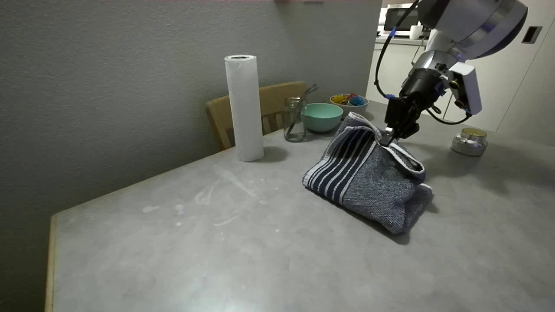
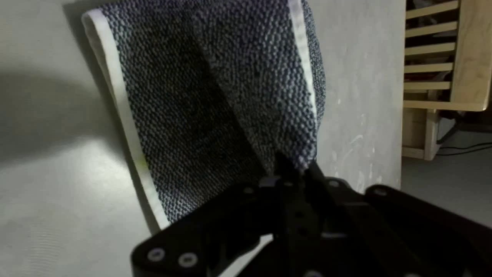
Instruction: Fold the grey towel
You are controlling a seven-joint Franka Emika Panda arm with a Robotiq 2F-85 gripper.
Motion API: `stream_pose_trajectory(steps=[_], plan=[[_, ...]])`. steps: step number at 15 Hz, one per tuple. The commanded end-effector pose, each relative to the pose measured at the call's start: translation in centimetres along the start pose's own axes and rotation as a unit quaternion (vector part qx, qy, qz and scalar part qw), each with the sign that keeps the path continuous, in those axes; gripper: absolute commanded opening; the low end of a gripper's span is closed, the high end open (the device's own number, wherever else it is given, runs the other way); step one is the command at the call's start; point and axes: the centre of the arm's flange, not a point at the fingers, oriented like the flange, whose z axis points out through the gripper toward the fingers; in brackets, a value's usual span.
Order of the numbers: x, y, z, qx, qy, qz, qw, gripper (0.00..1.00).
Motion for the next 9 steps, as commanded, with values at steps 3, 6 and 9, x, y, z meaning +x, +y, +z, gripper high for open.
stream_pose_trajectory(steps=[3,6,9], plan=[[0.43,0.58,0.09,0.039,-0.011,-0.023,0.9989,0.02],[0.31,0.6,-0.09,0.039,-0.014,-0.022,0.9989,0.02],[0.05,0.69,-0.74,0.029,-0.014,-0.016,0.9994,0.33]])
